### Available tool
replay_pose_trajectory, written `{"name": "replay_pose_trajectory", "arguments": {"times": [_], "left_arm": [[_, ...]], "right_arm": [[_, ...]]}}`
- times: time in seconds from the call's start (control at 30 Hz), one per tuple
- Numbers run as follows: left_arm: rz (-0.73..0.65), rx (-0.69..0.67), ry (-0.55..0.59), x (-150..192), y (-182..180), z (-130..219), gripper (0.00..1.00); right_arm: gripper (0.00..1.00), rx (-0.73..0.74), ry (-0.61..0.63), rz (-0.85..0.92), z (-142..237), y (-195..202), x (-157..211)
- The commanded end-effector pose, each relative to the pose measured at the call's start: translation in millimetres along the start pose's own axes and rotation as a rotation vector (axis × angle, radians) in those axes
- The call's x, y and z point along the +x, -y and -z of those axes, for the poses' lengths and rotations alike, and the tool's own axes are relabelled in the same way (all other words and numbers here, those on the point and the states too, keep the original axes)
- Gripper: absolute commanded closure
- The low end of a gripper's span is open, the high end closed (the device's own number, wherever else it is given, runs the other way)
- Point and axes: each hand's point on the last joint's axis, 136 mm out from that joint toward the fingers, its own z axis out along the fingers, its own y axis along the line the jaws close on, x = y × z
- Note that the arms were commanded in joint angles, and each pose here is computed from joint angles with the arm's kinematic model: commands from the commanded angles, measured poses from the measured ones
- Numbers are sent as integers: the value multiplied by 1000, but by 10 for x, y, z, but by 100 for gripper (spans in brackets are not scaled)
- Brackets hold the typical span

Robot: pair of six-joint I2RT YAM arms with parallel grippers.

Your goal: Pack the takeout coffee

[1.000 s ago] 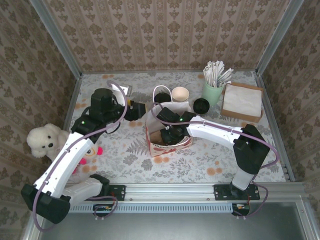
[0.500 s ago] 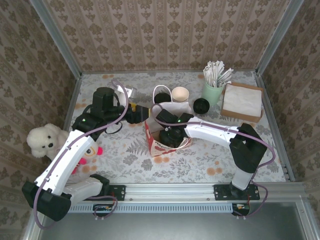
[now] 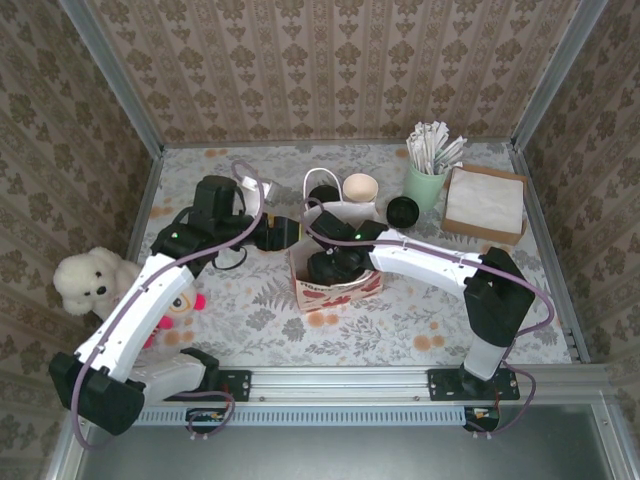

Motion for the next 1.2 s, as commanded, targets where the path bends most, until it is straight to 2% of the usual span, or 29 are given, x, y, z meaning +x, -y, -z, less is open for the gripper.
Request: {"name": "replay_pose_trajectory", "arguments": {"times": [0.0,0.23,0.33,0.43,0.5,0.57,0.77,0.83,0.9,1.0,1.17], "left_arm": [[1,-4,-26,31,16,4,42],[7,-3,-24,5,35,25,69],[17,6,0,19,44,38,73],[16,13,18,20,49,40,77],[18,6,12,20,47,48,82],[23,-6,17,3,38,62,86],[4,-33,31,-7,4,67,100],[9,-69,33,-10,-58,77,100],[9,-86,32,-13,-82,85,100],[7,-79,32,-10,-70,85,100],[34,-90,53,-56,-89,83,100]], "right_arm": [[23,-1,10,-30,192,-34,-56],[16,90,-99,-52,136,72,44],[16,98,-149,-72,67,108,63],[19,130,-182,-56,-3,130,72],[25,143,-192,-64,-47,153,96],[25,133,-183,-80,-65,146,100],[37,94,-147,-66,-200,140,121],[38,87,-163,-39,-216,133,161],[33,65,-158,2,-171,102,164],[27,18,-111,64,19,6,42],[24,-9,-56,118,135,-21,-13]]}}
